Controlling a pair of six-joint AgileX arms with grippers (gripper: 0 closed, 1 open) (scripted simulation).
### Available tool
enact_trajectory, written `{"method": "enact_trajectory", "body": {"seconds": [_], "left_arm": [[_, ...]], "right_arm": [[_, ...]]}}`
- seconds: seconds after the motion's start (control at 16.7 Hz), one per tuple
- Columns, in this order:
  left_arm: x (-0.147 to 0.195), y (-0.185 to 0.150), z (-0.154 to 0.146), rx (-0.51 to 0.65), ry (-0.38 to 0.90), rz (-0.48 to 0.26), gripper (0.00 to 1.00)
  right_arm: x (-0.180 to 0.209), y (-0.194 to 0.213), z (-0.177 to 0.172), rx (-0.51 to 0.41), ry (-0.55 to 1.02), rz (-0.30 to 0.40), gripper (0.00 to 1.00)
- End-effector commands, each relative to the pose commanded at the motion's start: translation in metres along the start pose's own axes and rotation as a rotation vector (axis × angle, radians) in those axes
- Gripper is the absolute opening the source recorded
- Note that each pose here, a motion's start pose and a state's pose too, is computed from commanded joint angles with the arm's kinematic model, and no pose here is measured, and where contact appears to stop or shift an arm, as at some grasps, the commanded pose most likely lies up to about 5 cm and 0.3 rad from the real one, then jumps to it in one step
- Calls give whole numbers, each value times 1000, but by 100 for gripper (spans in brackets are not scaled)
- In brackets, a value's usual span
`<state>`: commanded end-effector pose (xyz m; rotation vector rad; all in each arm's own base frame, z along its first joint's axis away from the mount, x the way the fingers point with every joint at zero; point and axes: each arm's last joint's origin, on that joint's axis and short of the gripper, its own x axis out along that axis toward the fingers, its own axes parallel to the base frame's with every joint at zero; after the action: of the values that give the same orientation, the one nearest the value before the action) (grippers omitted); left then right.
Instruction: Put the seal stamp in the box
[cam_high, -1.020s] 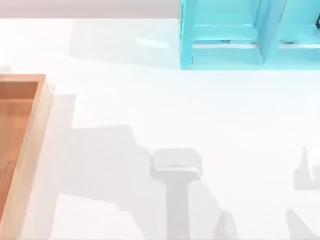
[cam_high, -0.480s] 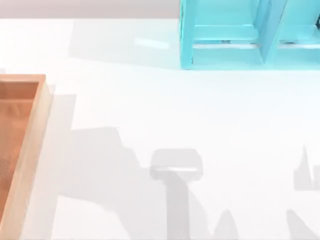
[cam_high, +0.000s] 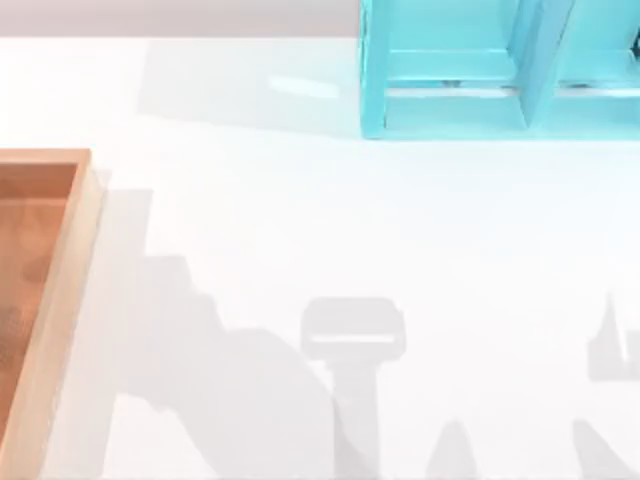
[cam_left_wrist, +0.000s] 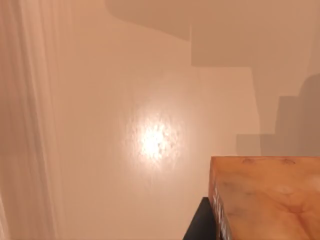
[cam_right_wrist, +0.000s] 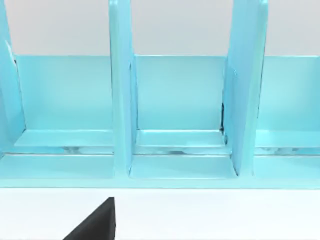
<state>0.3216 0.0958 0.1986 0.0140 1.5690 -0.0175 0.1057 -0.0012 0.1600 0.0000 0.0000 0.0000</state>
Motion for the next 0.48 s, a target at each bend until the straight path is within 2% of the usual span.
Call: {"method": "enact_trajectory", "body": {"seconds": [0.06, 0.48], "left_arm": [[0, 0, 0, 0, 0, 0, 0], [0, 0, 0, 0, 0, 0, 53]], "right_arm": [[0, 0, 0, 0, 0, 0, 100], [0, 0, 0, 0, 0, 0, 100]]}}
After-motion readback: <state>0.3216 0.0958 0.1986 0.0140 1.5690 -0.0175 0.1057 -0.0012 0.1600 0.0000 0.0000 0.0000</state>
